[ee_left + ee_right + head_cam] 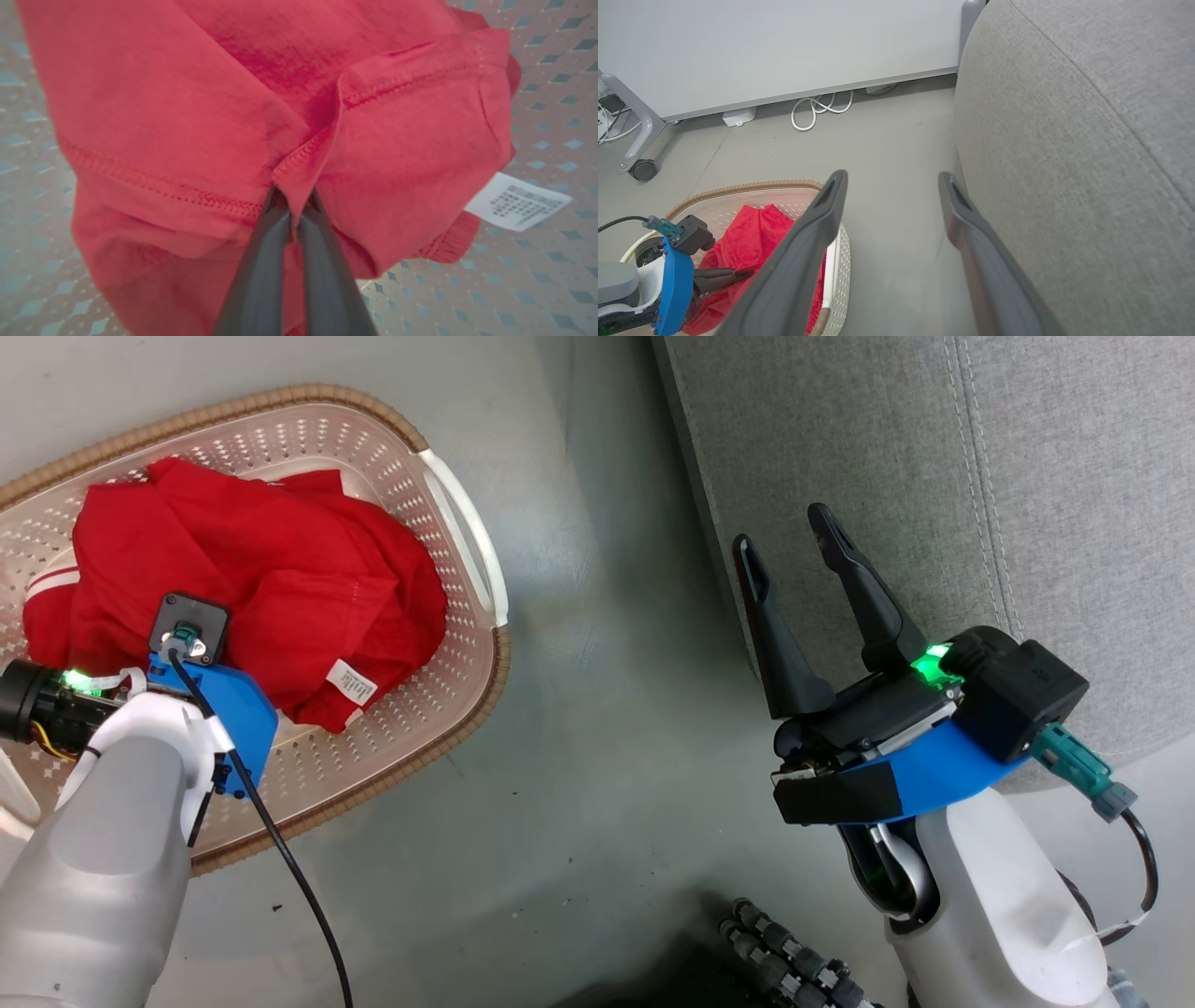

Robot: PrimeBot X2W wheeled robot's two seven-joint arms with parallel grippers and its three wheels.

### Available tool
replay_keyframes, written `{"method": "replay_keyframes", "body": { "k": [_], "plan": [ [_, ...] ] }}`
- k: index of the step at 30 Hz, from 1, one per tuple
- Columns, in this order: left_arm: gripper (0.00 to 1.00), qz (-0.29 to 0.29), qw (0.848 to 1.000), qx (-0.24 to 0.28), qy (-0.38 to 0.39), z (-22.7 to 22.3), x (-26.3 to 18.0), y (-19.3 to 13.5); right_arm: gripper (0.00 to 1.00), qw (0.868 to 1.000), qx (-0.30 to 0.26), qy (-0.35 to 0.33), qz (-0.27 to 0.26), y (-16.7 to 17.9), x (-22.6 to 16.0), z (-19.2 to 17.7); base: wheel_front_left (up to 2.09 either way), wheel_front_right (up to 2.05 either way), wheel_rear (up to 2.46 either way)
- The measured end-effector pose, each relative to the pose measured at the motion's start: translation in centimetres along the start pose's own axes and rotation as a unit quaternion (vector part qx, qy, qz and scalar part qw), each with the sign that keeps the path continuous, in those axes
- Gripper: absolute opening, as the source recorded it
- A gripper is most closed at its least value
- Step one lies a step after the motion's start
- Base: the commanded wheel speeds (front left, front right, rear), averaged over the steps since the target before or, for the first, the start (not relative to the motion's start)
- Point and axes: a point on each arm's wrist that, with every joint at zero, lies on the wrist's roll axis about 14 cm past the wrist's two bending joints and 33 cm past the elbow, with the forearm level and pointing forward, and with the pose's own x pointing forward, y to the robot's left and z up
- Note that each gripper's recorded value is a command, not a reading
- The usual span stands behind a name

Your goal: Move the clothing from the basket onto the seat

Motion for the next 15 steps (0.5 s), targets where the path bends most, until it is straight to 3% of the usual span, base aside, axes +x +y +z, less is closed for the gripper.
{"method": "replay_keyframes", "body": {
  "k": [15],
  "plan": [
    [0.0, -0.003, 0.998, -0.019, -0.06, 3.3, -2.6, -1.2, 1.0, 1.0, -0.01, -0.025, 0.006, 0.4, 0.0, 2.0, 0.0, 0.0, 0.0]
  ]
}}
